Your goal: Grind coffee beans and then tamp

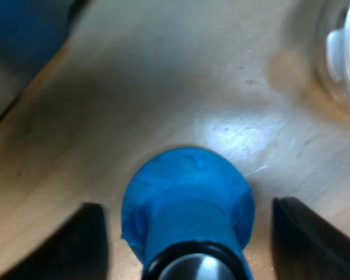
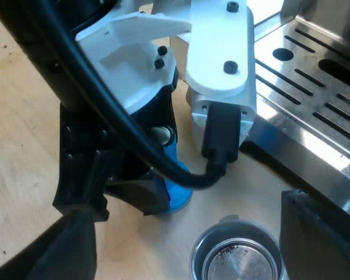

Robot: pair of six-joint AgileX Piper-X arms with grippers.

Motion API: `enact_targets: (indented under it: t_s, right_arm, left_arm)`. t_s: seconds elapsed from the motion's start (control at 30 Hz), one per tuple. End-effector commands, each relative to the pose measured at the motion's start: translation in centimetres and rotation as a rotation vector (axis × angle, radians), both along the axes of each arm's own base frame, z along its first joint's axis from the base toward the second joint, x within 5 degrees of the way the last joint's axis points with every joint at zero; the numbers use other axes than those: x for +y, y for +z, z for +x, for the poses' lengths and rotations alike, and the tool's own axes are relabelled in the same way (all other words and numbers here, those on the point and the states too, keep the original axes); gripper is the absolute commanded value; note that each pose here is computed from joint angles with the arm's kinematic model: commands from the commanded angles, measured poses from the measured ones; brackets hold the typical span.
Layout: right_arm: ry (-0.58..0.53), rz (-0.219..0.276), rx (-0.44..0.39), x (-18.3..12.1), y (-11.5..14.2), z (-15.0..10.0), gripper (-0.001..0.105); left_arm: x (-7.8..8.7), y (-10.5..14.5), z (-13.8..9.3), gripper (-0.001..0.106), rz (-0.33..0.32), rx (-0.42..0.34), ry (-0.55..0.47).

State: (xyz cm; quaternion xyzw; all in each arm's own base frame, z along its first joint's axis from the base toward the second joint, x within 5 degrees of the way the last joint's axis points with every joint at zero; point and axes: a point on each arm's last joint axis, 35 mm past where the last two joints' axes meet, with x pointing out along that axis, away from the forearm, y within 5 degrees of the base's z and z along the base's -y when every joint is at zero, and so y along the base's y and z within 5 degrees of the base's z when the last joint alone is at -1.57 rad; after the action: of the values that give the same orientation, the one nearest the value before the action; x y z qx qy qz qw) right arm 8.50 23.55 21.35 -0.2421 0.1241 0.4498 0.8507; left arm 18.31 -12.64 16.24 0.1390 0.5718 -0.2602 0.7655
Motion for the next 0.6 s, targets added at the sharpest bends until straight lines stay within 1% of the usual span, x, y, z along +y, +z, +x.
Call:
enact_targets:
  t_s: [0.03, 0.1, 0.13, 0.2, 0.23, 0.27, 0.37, 0.43, 0.6]
  right_arm:
    - [0.001, 0.013, -0.009, 0.09, 0.28, -0.01, 0.067]
    - [0.001, 0.013, -0.009, 0.09, 0.28, -0.01, 0.067]
    - [0.001, 0.013, -0.009, 0.09, 0.28, -0.01, 0.067]
    - [0.001, 0.013, -0.009, 0.09, 0.28, -0.01, 0.067]
    - [0.001, 0.013, -0.009, 0.09, 0.28, -0.01, 0.067]
    - [0.001, 0.013, -0.009, 0.09, 0.28, -0.01, 0.067]
    - [0.001, 0.013, -0.009, 0.09, 0.28, -0.01, 0.067]
    - [0.001, 0.013, -0.009, 0.09, 0.28, -0.01, 0.067]
    - [0.001, 0.013, -0.009, 0.09, 0.28, -0.01, 0.067]
  left_arm:
    - [-0.11, 0.20, 0.03, 0.041, -0.005, -0.002, -0.011]
    - [-0.11, 0.20, 0.03, 0.035, -0.005, -0.002, -0.011]
    - [-0.11, 0.20, 0.03, 0.033, -0.005, -0.002, -0.011]
    - [-0.11, 0.20, 0.03, 0.023, -0.005, -0.002, -0.011]
    - [-0.11, 0.20, 0.03, 0.020, -0.005, -0.002, -0.011]
    - [-0.11, 0.20, 0.03, 0.014, -0.005, -0.002, -0.011]
    - [-0.09, 0.19, 0.00, 0.003, -0.004, 0.001, -0.011]
    - [-0.05, 0.17, -0.05, 0.000, 0.000, 0.006, -0.011]
    - [0.07, 0.10, -0.22, 0.000, 0.013, 0.022, -0.010]
